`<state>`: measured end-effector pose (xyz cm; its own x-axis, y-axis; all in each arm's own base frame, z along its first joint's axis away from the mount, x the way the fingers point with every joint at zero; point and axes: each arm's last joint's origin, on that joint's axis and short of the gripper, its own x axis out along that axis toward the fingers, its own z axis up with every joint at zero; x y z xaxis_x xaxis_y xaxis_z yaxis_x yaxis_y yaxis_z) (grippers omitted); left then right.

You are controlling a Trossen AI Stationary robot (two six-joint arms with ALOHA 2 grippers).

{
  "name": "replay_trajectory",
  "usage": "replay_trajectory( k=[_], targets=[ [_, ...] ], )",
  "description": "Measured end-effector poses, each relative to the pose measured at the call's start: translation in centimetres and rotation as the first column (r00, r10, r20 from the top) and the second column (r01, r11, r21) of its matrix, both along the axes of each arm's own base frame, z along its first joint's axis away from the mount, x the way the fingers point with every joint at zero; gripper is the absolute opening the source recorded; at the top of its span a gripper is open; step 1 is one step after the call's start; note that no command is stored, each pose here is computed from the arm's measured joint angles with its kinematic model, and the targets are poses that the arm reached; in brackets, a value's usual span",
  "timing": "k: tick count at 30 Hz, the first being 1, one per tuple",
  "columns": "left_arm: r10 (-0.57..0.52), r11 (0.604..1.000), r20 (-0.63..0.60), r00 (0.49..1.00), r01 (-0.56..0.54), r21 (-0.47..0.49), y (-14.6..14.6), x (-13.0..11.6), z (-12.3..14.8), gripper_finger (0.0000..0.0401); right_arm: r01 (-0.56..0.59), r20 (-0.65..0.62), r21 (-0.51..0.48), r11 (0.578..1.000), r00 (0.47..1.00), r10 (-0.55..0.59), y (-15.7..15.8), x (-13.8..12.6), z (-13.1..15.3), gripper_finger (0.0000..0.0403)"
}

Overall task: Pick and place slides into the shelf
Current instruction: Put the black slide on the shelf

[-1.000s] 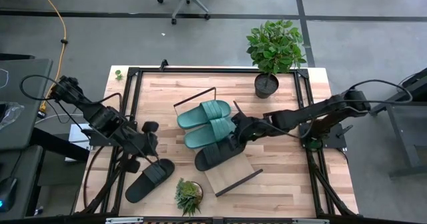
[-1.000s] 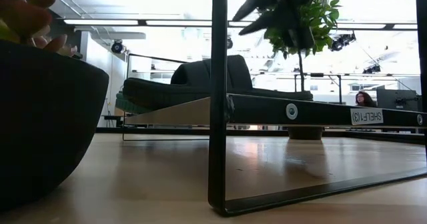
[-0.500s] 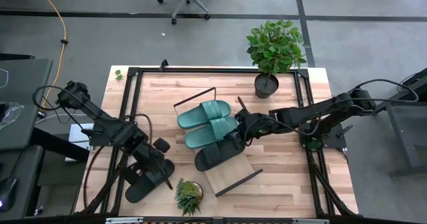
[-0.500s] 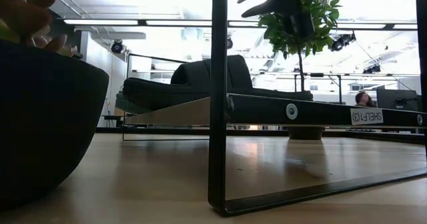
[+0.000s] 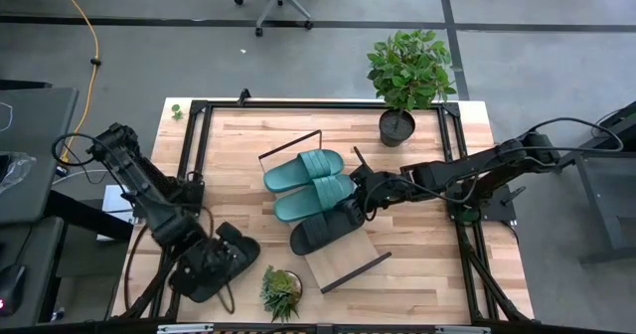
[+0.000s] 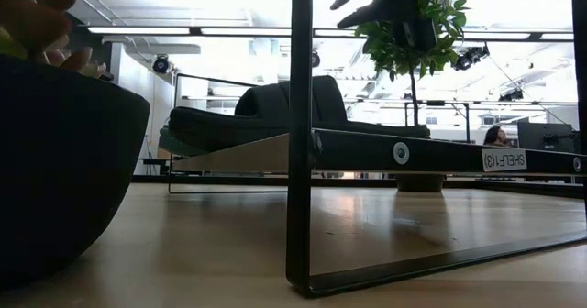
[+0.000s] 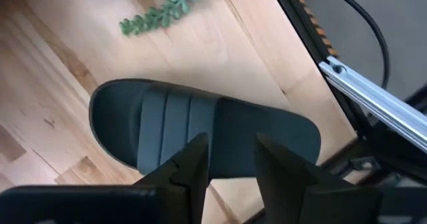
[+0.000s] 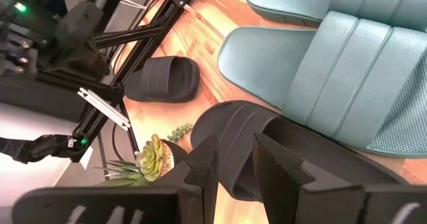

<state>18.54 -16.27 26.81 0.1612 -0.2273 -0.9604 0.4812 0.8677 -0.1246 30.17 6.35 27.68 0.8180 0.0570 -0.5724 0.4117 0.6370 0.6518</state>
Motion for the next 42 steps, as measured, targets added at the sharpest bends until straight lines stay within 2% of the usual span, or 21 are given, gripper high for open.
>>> replay_trajectory(
  k=[9,16,25,32,42],
  targets=[
    [0.077,0.990,0.124,0.989,-0.090,0.111,-2.4,-1.8,-0.4,0.0108,-0.014,-0.012,0.008,1.000,1.000,0.014,0.0,0.0,-0.1,0.0083],
    [0.033,0.974,0.053,0.998,-0.044,0.222,-4.6,-1.8,-3.3,0.0108,-0.010,-0.015,0.012,1.000,1.000,0.010,0.0,-0.1,-0.1,0.0083],
    [0.042,0.946,-0.023,0.999,-0.032,0.324,-5.8,-0.8,-6.7,0.0108,-0.011,-0.016,0.021,1.000,1.000,0.011,0.1,-0.1,-0.1,0.0083],
    [0.059,0.927,-0.021,0.998,-0.047,0.372,-6.0,-0.5,-7.8,0.0108,-0.009,-0.017,0.026,1.000,1.000,0.009,0.1,-0.1,-0.1,0.0083],
    [0.077,0.896,-0.001,0.997,-0.069,0.439,-5.5,-0.6,-7.8,0.0108,-0.011,-0.017,0.024,1.000,1.000,0.011,0.1,-0.1,-0.1,0.0083]
  ],
)
